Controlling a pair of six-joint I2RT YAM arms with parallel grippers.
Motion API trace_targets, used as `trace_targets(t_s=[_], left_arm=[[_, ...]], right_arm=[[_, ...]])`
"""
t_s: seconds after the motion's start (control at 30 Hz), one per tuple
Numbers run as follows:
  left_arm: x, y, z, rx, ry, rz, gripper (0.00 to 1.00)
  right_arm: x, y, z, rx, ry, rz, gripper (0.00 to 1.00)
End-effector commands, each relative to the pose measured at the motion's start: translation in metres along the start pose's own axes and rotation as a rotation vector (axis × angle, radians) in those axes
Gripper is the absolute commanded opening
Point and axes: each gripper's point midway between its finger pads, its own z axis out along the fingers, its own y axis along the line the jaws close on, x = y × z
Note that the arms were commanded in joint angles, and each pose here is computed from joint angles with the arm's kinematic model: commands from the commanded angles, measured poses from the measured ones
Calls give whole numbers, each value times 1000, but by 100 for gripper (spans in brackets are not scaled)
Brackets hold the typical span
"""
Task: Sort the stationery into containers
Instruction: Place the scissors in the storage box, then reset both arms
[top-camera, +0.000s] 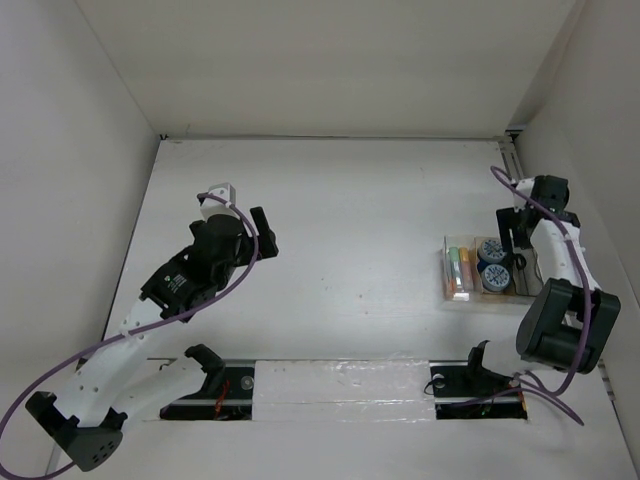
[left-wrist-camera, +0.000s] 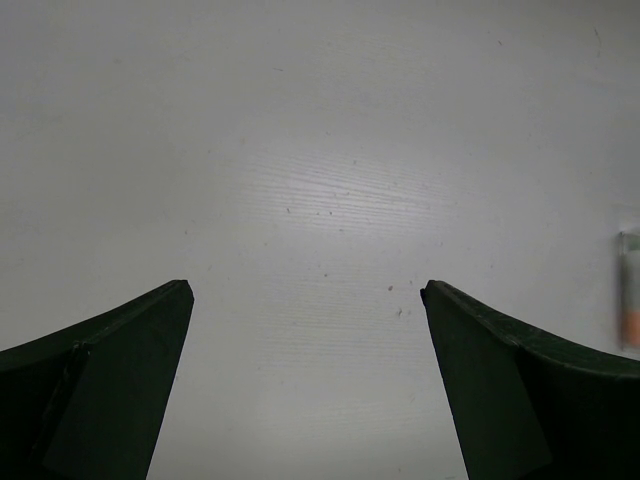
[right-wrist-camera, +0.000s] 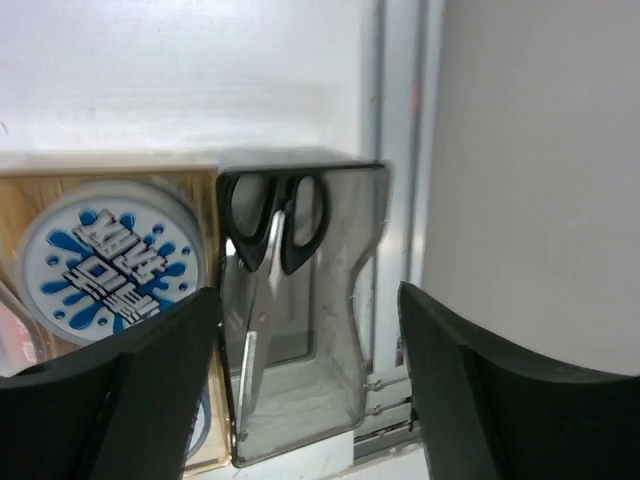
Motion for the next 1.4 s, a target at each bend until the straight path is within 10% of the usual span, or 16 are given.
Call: trace_targets(t_s=[0.0, 0.07, 0.4, 0.6, 0.8, 1.03, 1.37], left_arm=[[-5, -1, -2, 9, -24, -10, 100], [-4, -2, -3, 17, -19, -10, 100], [2, 0, 4, -13, 7, 0, 100], [-12, 22, -1, -125, -74, -40, 100], [-24, 38, -11, -212, -125, -85, 100], [-61, 66, -68, -253, -249, -170, 100], [-52, 56, -158, 202, -311, -227, 100]], right_arm=[[-61, -37, -35, 85, -152, 89, 79], [-78, -43, -46, 77, -179, 102, 100], [-175, -41, -125, -7, -462, 179, 100], [-224, 98, -200, -307, -641, 15, 100], [-173, 180, -293, -302, -729, 31, 100], [-79, 187, -381, -764, -810, 206, 100], [25, 199, -398, -1192, -702, 14, 100]])
